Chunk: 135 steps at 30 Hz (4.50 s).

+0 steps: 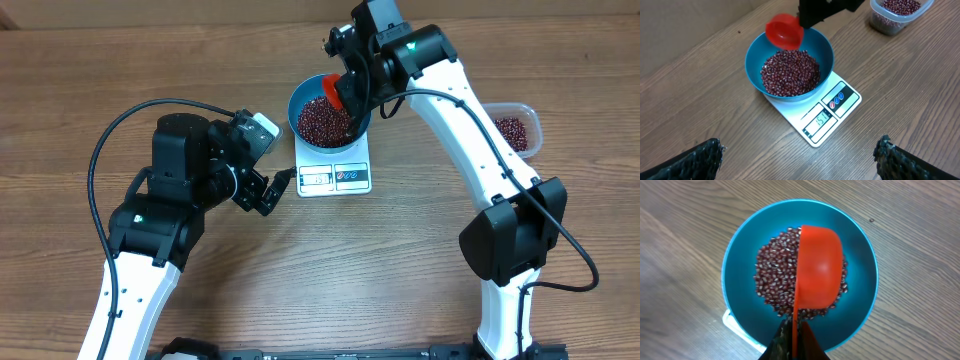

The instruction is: Scoop item into bowl and weigh 150g on scale

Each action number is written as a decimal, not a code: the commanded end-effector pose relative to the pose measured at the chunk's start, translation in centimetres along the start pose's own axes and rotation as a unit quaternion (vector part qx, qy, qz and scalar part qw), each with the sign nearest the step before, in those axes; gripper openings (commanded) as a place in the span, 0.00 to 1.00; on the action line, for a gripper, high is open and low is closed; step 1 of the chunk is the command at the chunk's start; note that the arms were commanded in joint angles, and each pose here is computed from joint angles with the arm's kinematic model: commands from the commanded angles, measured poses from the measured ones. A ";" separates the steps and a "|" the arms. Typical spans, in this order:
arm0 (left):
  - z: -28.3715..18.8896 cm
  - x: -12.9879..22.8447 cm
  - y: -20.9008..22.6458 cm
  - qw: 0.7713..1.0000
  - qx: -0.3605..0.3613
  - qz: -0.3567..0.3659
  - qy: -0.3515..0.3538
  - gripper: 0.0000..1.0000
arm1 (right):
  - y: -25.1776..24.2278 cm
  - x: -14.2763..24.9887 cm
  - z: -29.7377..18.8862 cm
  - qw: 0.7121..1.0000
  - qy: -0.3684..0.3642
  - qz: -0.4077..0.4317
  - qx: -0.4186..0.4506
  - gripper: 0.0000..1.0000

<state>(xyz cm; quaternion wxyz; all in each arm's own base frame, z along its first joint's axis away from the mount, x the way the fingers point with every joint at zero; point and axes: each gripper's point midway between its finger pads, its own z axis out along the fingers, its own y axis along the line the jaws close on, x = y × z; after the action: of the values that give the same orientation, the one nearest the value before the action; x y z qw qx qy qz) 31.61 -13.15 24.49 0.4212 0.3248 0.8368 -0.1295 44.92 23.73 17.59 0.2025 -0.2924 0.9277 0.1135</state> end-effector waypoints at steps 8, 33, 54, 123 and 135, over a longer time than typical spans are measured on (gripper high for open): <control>0.1 0.0 0.0 1.000 0.005 -0.009 -0.002 0.99 | -1.1 1.6 1.9 1.000 0.016 0.002 0.021 0.04; 0.1 0.0 0.0 1.000 0.005 -0.009 -0.002 1.00 | -0.9 0.8 5.4 1.000 0.005 0.002 0.000 0.04; 0.1 0.0 0.0 1.000 0.005 -0.009 -0.002 1.00 | 0.7 1.7 6.6 0.999 0.026 0.004 -0.037 0.04; 0.1 0.0 0.0 1.000 0.005 -0.009 -0.002 1.00 | 0.6 -0.2 -5.5 0.999 -0.032 -0.013 0.028 0.04; 0.1 0.0 0.0 1.000 0.005 -0.009 -0.002 0.99 | 2.0 -0.6 -5.3 0.999 -0.037 -0.033 0.020 0.04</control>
<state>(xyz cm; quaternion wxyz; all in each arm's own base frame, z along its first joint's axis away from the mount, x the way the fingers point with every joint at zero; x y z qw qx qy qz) 31.61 -13.16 24.49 0.4212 0.3249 0.8368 -0.1297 42.51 23.54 19.43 0.2086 -0.3160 0.9224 0.0761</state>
